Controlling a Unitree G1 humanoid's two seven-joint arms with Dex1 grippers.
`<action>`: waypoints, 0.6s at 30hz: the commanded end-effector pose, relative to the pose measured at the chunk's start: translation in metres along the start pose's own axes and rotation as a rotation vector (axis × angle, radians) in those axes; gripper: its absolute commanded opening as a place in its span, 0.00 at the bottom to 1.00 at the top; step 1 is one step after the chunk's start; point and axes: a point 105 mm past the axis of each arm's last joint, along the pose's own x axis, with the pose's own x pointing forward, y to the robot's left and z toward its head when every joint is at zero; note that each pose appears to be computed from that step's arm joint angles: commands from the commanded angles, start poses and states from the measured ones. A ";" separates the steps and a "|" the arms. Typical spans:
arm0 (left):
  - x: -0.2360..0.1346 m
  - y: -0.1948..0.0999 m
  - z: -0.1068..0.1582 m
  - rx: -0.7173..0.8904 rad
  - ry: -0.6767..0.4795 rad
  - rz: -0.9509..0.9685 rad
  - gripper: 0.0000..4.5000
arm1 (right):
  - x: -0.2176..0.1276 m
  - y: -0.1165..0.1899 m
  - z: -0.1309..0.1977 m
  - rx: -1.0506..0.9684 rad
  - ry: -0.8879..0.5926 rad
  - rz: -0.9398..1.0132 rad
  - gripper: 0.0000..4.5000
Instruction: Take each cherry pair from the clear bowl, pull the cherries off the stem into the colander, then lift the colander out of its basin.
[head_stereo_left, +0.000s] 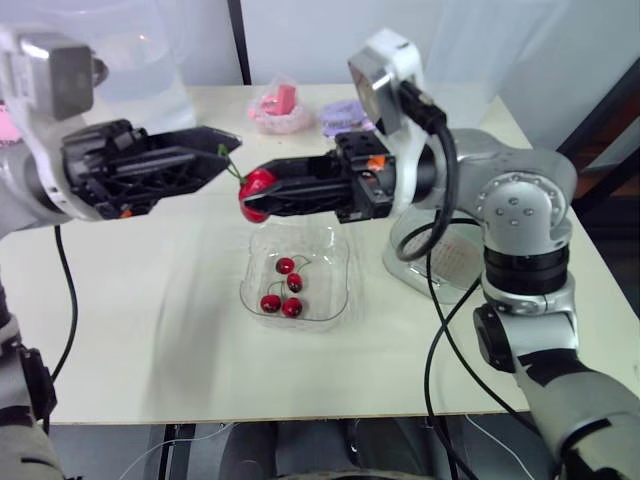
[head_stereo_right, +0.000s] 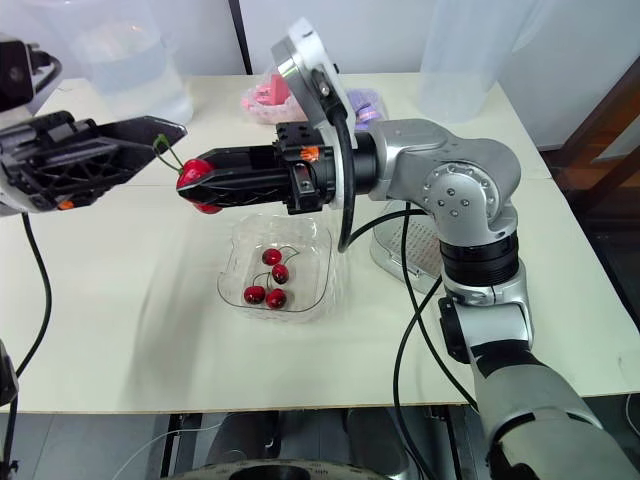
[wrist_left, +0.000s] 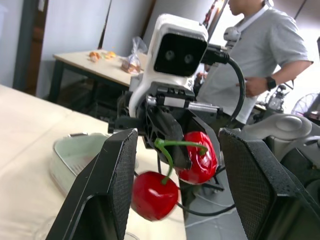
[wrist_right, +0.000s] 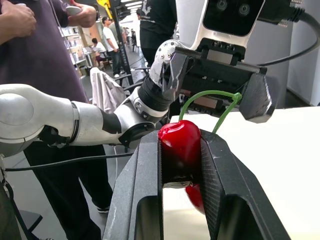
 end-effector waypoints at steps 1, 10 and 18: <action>0.001 -0.004 0.007 0.035 -0.007 -0.012 0.61 | 0.001 0.008 0.010 -0.065 -0.010 0.013 0.12; 0.001 -0.003 0.010 0.034 -0.040 -0.005 0.08 | 0.001 0.007 0.010 -0.062 -0.010 0.006 0.12; 0.001 -0.005 0.012 0.035 -0.061 0.004 0.02 | 0.000 0.006 0.009 -0.057 -0.008 0.003 0.12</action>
